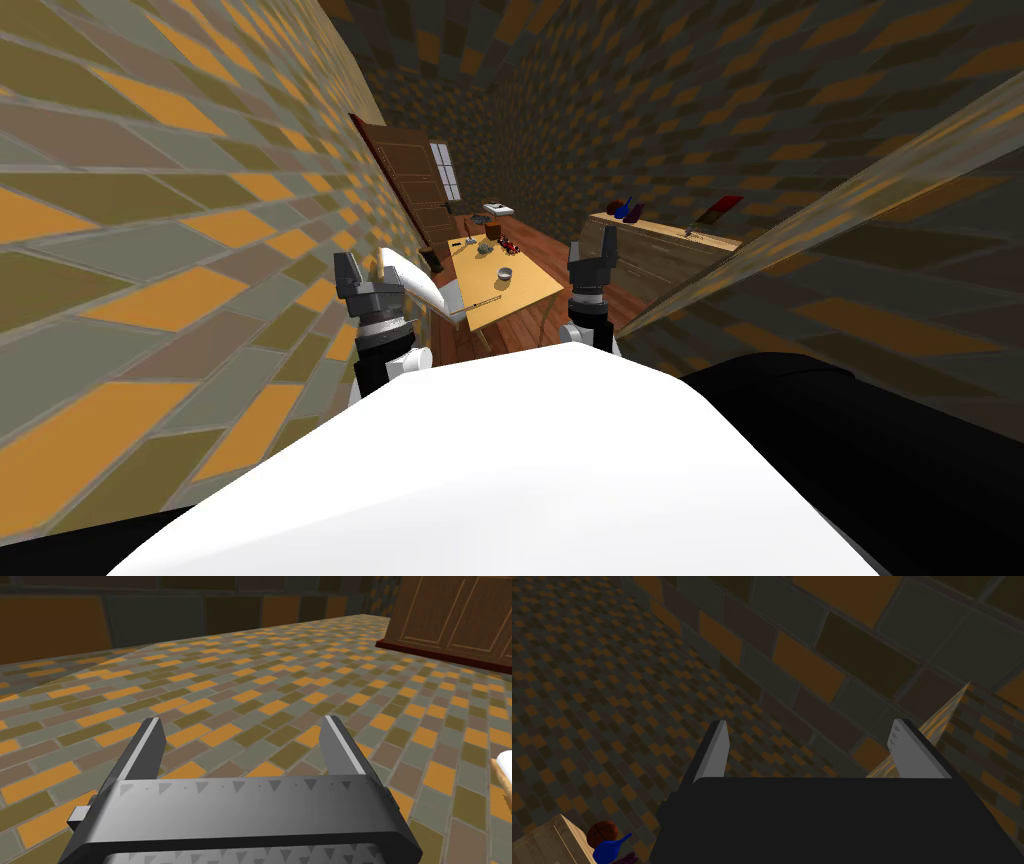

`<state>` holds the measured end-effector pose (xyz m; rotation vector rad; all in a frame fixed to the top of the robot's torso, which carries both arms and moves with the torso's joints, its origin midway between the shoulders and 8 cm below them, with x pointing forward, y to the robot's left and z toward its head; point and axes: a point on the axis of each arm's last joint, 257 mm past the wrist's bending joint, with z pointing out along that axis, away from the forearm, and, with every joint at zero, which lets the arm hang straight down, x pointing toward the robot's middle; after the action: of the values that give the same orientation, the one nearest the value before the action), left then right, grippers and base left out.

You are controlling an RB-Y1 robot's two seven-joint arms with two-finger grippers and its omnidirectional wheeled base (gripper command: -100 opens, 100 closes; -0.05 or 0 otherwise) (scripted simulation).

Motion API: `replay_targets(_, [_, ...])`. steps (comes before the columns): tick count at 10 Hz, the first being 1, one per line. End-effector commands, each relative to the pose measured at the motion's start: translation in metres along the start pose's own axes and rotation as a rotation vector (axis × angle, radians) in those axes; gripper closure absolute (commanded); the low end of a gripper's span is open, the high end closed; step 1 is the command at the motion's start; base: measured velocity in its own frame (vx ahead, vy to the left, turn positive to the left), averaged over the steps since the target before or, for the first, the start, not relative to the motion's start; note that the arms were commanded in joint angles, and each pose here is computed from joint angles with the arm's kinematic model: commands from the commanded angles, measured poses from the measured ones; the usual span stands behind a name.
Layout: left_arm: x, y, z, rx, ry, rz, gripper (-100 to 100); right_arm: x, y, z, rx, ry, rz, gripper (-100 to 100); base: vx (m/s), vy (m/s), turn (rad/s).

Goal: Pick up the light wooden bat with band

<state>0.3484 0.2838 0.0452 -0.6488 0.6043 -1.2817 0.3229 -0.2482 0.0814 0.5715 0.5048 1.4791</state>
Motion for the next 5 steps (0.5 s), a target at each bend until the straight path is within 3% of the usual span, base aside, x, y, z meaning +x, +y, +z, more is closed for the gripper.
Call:
replay_targets(1, [0.003,0.009,0.0,-0.02,0.026,-0.003,-100,0.0,0.0,0.0,0.0,0.0,0.0,0,-0.008,-0.001,-0.055])
replay_targets(5, [0.007,0.058,-0.001,-0.138,0.084,-0.044,-100,0.0,0.0,0.0,0.0,0.0,0.0,0,-0.031,-0.001,-0.123])
